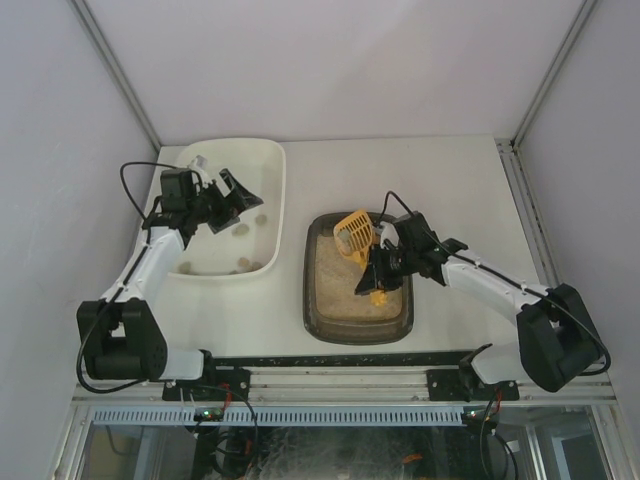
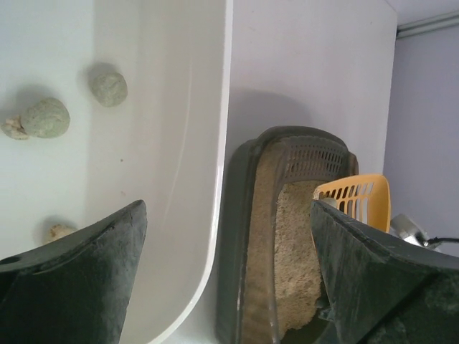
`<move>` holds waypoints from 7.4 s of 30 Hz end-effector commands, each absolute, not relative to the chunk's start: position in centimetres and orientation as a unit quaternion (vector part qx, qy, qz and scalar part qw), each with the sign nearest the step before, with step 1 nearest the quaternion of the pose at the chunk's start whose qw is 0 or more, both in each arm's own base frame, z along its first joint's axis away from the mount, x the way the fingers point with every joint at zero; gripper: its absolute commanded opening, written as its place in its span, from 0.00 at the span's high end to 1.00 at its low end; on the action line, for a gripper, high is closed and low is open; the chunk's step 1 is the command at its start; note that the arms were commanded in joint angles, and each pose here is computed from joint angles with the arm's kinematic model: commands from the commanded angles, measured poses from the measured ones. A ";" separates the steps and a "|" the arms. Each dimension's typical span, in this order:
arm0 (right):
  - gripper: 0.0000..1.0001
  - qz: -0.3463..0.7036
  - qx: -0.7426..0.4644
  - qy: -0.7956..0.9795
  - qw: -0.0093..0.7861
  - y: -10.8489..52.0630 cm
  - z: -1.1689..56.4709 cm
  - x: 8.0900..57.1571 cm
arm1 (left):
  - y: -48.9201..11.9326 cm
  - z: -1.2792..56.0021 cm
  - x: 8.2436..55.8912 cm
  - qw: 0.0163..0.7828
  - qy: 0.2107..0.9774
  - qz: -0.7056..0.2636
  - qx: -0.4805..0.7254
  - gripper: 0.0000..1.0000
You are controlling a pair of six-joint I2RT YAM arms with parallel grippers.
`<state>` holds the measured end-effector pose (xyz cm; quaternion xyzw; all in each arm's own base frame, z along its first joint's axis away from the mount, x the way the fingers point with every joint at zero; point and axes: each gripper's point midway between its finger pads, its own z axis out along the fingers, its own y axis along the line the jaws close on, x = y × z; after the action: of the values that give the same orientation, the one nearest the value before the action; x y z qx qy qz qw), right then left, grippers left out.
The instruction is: Clean the litter box
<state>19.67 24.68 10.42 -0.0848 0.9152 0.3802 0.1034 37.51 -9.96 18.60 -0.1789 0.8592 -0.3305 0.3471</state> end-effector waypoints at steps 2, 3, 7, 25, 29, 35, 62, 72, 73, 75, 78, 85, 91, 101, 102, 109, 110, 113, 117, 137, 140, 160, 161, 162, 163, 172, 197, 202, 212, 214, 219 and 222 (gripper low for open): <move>1.00 0.463 -0.097 0.869 0.148 26.1 13.0 20.3 | -9.6 21.6 36.5 0.406 0.854 -0.313 -0.088 0.02; 1.00 0.471 -0.100 0.863 0.154 26.1 13.2 20.3 | -9.7 22.1 36.2 0.410 0.856 -0.308 -0.071 0.02; 1.00 0.496 -0.121 0.838 0.190 26.2 14.5 20.1 | -9.8 23.5 34.4 0.423 0.864 -0.271 0.008 0.02; 1.00 0.668 -0.156 0.694 0.219 27.3 20.0 16.0 | -3.9 29.2 32.8 0.533 0.841 -0.093 0.007 0.01; 1.00 0.690 -0.175 0.665 0.226 26.9 22.2 14.6 | -3.6 28.5 31.5 0.538 0.839 -0.083 0.018 0.01; 1.00 0.702 -0.194 0.643 0.237 26.2 24.4 13.3 | -3.8 28.0 30.0 0.538 0.838 -0.086 0.037 0.00; 1.00 0.583 0.012 0.798 0.154 23.5 19.9 16.1 | -4.5 28.1 28.2 0.535 0.833 -0.138 0.022 0.00; 1.00 0.583 0.020 0.801 0.132 23.7 18.3 15.9 | -4.0 27.5 28.2 0.528 0.839 -0.134 0.012 0.00; 1.00 0.587 0.013 0.799 0.130 23.9 18.5 15.8 | -4.0 27.4 28.2 0.527 0.839 -0.135 0.011 0.00; 1.00 0.597 0.006 0.793 0.121 24.4 18.8 15.6 | -3.8 27.4 28.3 0.528 0.839 -0.133 0.006 0.00; 1.00 0.592 0.021 0.794 0.134 24.1 18.8 16.4 | -3.5 27.5 28.3 0.529 0.838 -0.133 -0.001 0.00; 1.00 0.566 -0.018 0.812 0.139 25.5 18.7 17.1 | -0.7 27.7 29.4 0.495 0.862 -0.104 -0.028 0.00; 1.00 0.537 -0.119 0.827 0.120 30.4 21.2 19.8 | 2.7 29.6 31.6 0.471 0.875 -0.092 -0.069 0.00; 1.00 0.491 -0.201 0.846 0.051 40.8 20.1 25.8 | 8.9 32.0 33.0 0.425 0.880 -0.153 -0.146 0.00; 1.00 0.466 -0.219 0.855 0.058 41.8 19.3 25.9 | 9.4 32.0 33.0 0.423 0.880 -0.150 -0.152 0.00; 1.00 0.273 -0.326 0.898 0.114 45.1 14.8 25.7 | 12.6 31.0 33.5 0.413 0.878 -0.135 -0.202 0.00; 1.00 0.251 -0.335 0.899 0.127 45.2 14.6 25.6 | 12.9 30.8 33.5 0.411 0.879 -0.133 -0.204 0.01; 1.00 0.157 -0.361 0.899 0.191 44.9 14.4 26.3 | 13.5 30.2 33.5 0.412 0.879 -0.122 -0.206 0.02; 1.00 -0.005 -0.400 0.873 0.280 43.6 14.4 28.0 | 14.1 30.1 33.7 0.424 0.876 -0.105 -0.206 0.02; 1.00 -0.119 -0.313 0.820 0.464 39.4 24.1 31.8 | 8.9 32.3 35.4 0.454 0.881 -0.128 -0.044 0.00; 1.00 -0.018 -0.246 0.860 0.446 34.2 26.7 30.1 | 3.4 34.1 37.3 0.462 0.870 -0.158 0.073 0.00; 1.00 0.304 0.012 0.944 0.127 21.0 17.3 12.6 | -30.5 14.8 40.8 0.221 0.800 -0.176 0.530 0.00; 1.00 0.307 0.018 0.943 0.128 20.9 17.1 12.5 | -30.7 14.3 40.9 0.216 0.798 -0.177 0.535 0.00; 1.00 0.310 0.023 0.942 0.128 20.8 16.9 12.4 | -30.9 13.7 40.9 0.209 0.797 -0.180 0.537 0.00; 1.00 0.312 0.029 0.941 0.126 20.7 16.6 12.3 | -30.9 13.1 40.8 0.201 0.796 -0.183 0.541 0.00; 1.00 0.324 0.032 0.942 0.088 21.4 15.1 11.4 | -29.3 7.4 41.5 0.175 0.811 -0.117 0.545 0.00; 1.00 0.307 -0.018 0.951 -0.014 21.7 17.2 13.4 | -23.7 5.9 33.9 0.066 0.946 -0.222 0.226 0.33; 1.00 0.288 -0.034 0.957 -0.024 21.4 17.1 14.3 | -21.8 7.3 32.1 0.090 0.959 -0.219 0.157 0.33; 1.00 0.278 -0.037 0.954 -0.109 22.6 15.5 13.2 | -21.7 10.5 30.4 0.189 0.959 -0.204 0.047 0.33; 1.00 0.271 -0.031 0.955 -0.117 22.6 15.4 13.0 | -23.4 11.5 29.5 0.208 0.956 -0.196 0.062 0.33; 1.00 0.245 -0.024 0.963 -0.106 22.8 15.1 12.4 | -26.0 13.3 28.1 0.222 0.948 -0.216 0.073 0.32; 1.00 0.229 -0.012 0.969 -0.093 23.3 14.6 12.5 | -26.9 13.3 27.6 0.213 0.947 -0.225 0.081 0.33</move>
<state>11.97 22.37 13.88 -0.0223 0.9625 0.2373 -0.1295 25.74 -23.69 9.19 0.1107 0.9687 -0.1630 0.1509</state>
